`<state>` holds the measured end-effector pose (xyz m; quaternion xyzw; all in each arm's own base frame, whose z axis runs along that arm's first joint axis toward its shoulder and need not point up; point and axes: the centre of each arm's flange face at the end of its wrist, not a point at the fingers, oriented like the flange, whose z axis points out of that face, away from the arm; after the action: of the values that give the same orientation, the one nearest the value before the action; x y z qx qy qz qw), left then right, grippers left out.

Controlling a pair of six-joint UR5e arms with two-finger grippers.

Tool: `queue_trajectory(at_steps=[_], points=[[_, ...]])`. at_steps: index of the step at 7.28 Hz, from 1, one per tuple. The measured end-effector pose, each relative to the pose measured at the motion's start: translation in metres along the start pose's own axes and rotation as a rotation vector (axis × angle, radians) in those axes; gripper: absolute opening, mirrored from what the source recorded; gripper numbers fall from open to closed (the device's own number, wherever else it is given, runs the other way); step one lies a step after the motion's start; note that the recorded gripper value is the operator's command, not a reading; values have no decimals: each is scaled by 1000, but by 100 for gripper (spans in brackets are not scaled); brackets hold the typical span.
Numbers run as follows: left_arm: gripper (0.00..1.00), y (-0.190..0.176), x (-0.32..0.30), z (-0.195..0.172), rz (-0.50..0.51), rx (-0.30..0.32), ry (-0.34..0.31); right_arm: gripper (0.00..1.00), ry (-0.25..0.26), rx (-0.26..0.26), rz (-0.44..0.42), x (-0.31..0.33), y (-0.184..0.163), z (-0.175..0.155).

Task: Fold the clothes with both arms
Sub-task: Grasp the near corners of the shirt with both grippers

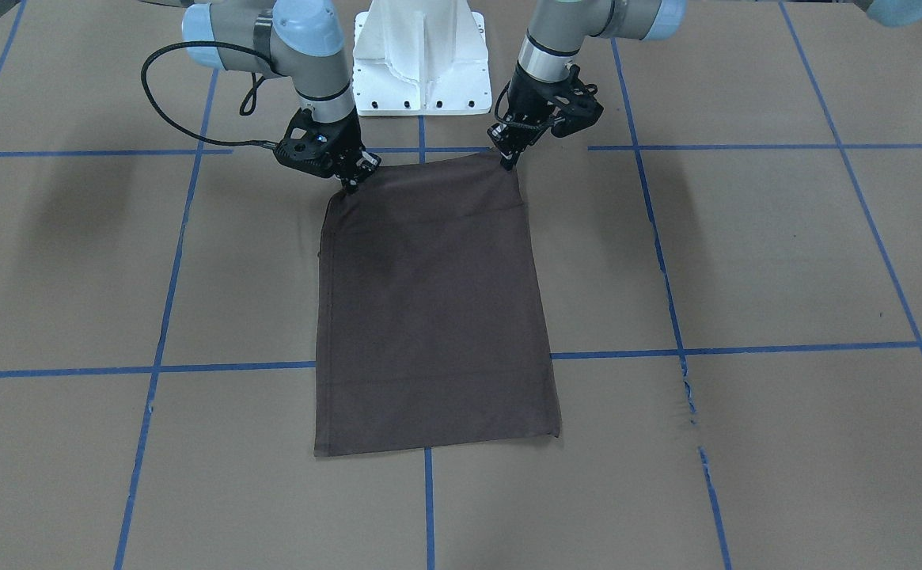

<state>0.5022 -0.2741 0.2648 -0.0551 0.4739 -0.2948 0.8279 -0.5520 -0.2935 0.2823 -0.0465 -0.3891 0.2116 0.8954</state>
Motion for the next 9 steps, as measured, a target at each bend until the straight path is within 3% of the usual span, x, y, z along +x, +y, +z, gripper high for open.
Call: queue_trajectory(at_steps=[3,4,5,6,9], points=[[0,0,0,-1,0,-1,0,0,-1,-6,-2,2,0,-2],[0,1,0,-2,1,-3,-1,20,-1,-10,-3,3,1,-3],[0,2,0,-2,2,-5,-1,47,-2,-14,-6,3,5,-3],[0,2,0,-2,2,-5,-1,99,-4,-17,-10,1,7,-2],[0,1,0,-2,1,-3,0,100,-8,-16,-22,0,11,-1]])
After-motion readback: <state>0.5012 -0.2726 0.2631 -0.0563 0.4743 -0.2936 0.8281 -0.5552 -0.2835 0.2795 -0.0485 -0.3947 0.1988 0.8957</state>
